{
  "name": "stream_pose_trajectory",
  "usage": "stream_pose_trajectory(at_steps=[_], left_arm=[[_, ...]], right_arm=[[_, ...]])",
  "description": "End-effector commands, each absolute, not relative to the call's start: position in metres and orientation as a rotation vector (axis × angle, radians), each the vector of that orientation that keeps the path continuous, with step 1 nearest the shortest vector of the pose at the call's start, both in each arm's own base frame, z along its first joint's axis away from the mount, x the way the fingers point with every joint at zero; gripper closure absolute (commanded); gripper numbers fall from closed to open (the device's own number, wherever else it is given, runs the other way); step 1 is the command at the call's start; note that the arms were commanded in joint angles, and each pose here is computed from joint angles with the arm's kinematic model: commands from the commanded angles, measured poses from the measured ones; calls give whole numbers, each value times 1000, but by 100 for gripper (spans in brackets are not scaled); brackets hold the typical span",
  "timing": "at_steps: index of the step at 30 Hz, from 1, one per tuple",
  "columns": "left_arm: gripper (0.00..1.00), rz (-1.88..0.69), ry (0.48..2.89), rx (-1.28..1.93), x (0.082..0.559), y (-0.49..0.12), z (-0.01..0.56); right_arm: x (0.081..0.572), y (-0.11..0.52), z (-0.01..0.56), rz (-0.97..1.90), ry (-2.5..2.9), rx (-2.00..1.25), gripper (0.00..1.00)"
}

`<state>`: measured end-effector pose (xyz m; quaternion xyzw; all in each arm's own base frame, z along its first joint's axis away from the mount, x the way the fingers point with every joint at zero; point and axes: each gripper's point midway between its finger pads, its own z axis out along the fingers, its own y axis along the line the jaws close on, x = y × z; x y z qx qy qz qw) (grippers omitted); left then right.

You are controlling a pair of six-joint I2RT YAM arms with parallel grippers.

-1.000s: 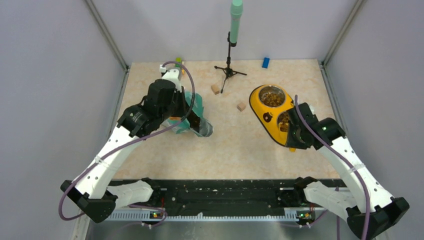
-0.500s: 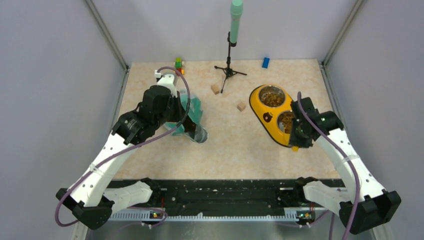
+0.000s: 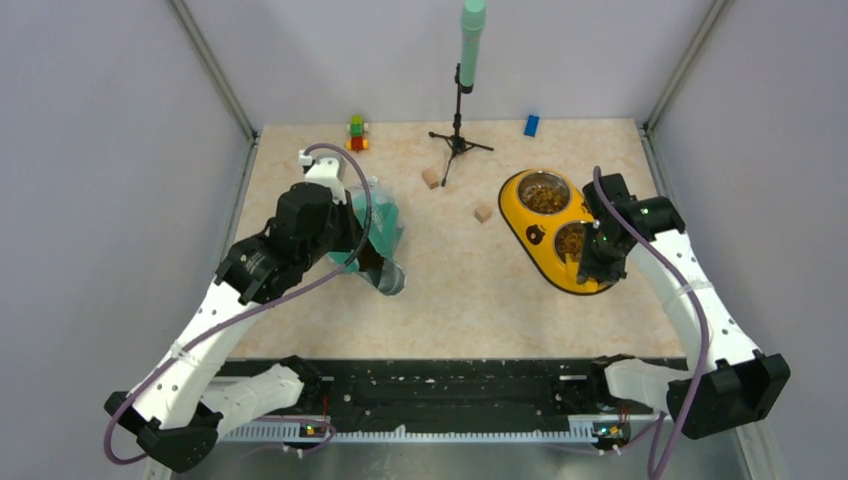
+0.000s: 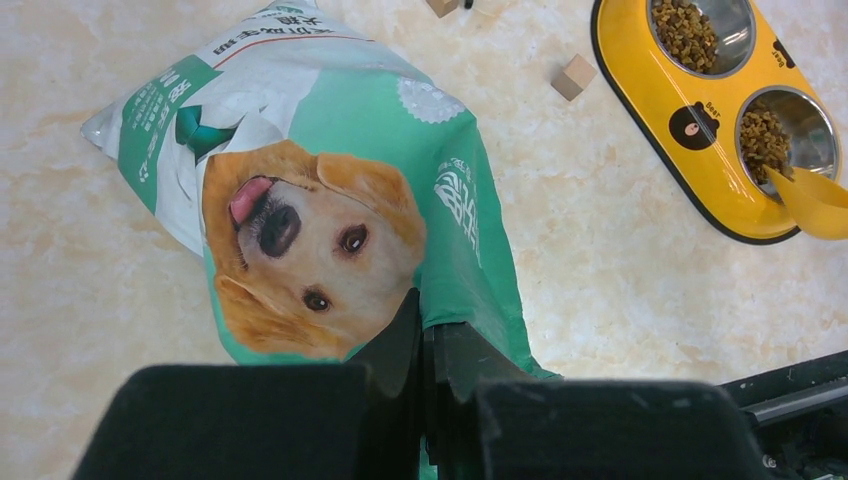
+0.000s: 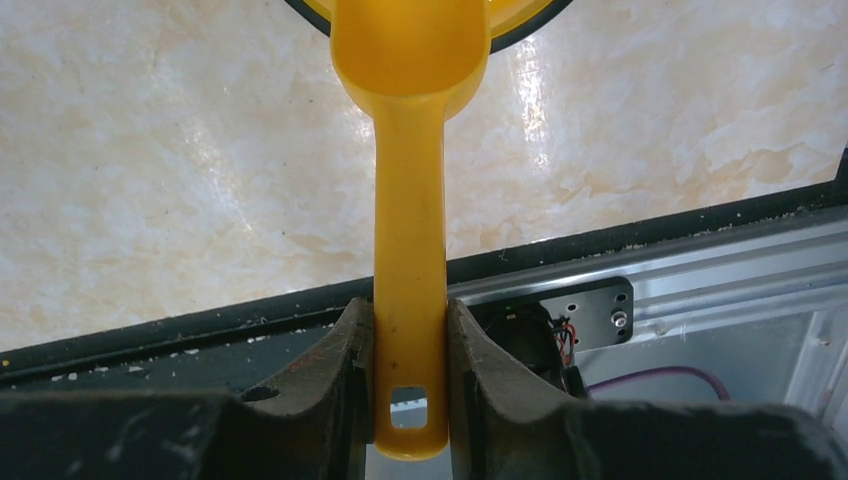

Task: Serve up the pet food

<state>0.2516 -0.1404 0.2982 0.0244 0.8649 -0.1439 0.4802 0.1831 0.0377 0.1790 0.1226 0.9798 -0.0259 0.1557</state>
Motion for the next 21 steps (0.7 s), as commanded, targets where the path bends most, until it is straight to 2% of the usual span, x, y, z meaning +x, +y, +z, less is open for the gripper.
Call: stream_pose_trajectory(at_steps=[1,7,13,21], left_arm=[[100,-344,1964,-34,264,-129,327],[100,-320,1969,-32,264,-126,324],[100,-277,1987,-22,268,-123,317],[100,-262,1981,8,273,-126,319]], right_arm=[[181,37,179,-63,2846,338,100],[193,29,201,-119,2804,357,100],[170,34,174,-64,2902,415,100],[185,25,205,-124,2830,470,100]])
